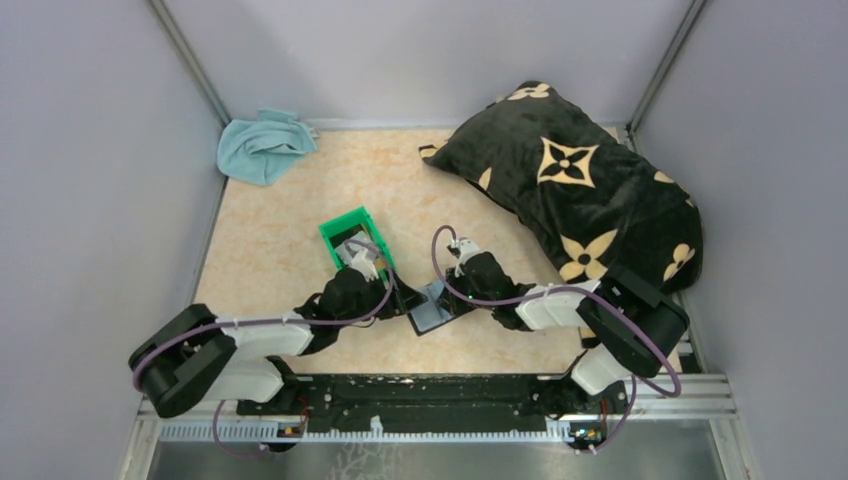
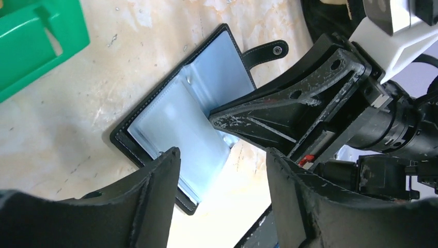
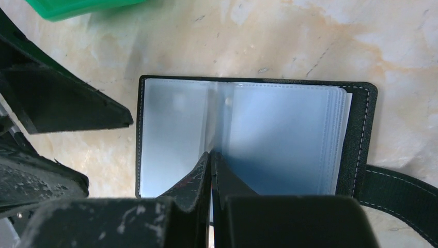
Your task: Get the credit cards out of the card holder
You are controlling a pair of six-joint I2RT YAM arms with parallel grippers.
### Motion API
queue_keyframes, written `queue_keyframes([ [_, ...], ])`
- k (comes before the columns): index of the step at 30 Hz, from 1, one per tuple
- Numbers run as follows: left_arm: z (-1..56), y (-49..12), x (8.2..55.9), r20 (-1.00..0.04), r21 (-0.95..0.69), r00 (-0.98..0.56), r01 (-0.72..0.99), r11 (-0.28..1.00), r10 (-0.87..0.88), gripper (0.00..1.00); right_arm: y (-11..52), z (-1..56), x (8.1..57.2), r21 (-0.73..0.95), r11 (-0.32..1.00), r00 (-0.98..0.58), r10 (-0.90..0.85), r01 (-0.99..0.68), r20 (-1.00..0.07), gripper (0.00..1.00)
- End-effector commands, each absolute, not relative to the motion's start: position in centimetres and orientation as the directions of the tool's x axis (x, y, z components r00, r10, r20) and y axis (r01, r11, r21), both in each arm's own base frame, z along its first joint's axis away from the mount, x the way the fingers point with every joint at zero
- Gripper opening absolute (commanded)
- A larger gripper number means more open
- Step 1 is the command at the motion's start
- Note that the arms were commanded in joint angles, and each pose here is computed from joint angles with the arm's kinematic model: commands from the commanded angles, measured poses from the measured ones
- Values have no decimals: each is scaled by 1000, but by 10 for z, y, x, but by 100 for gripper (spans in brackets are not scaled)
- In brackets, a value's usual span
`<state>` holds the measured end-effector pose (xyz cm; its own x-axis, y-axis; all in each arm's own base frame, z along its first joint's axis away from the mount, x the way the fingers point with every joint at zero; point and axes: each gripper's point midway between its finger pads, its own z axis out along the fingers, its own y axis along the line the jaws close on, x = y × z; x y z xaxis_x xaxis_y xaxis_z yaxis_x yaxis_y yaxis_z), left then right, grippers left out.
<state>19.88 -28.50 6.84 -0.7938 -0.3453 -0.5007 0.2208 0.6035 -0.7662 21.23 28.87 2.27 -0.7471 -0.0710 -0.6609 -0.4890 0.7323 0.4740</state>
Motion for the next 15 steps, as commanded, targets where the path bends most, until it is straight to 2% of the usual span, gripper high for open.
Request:
queue_keyframes([
  [1, 61, -270, 187, -472, -769, -804, 176, 614, -362, 69, 292, 30, 203, 432, 738, -720, -104, -518, -686, 0],
  [4, 62, -266, 180, -452, -790, -806, 163, 591, -382, 57, 295, 36, 202, 442, 732, -720, -96, -518, -687, 0],
  [10, 68, -264, 177, -437, -808, -804, 154, 569, -403, 27, 302, 45, 203, 456, 744, -725, -55, -488, -686, 0],
  [11, 67, -263, 177, -433, -810, -805, 149, 567, -406, 21, 305, 46, 204, 464, 744, -727, -43, -481, -685, 0],
  [12, 67, -262, 175, -430, -811, -806, 148, 566, -407, 8, 306, 46, 204, 470, 744, -728, -33, -475, -684, 0],
  [13, 66, -262, 174, -428, -813, -808, 148, 563, -405, 1, 309, 46, 206, 473, 746, -729, -26, -470, -684, 0],
  [15, 62, -261, 169, -417, -813, -819, 143, 564, -393, 0, 311, 45, 210, 467, 753, -729, -25, -464, -684, 0],
])
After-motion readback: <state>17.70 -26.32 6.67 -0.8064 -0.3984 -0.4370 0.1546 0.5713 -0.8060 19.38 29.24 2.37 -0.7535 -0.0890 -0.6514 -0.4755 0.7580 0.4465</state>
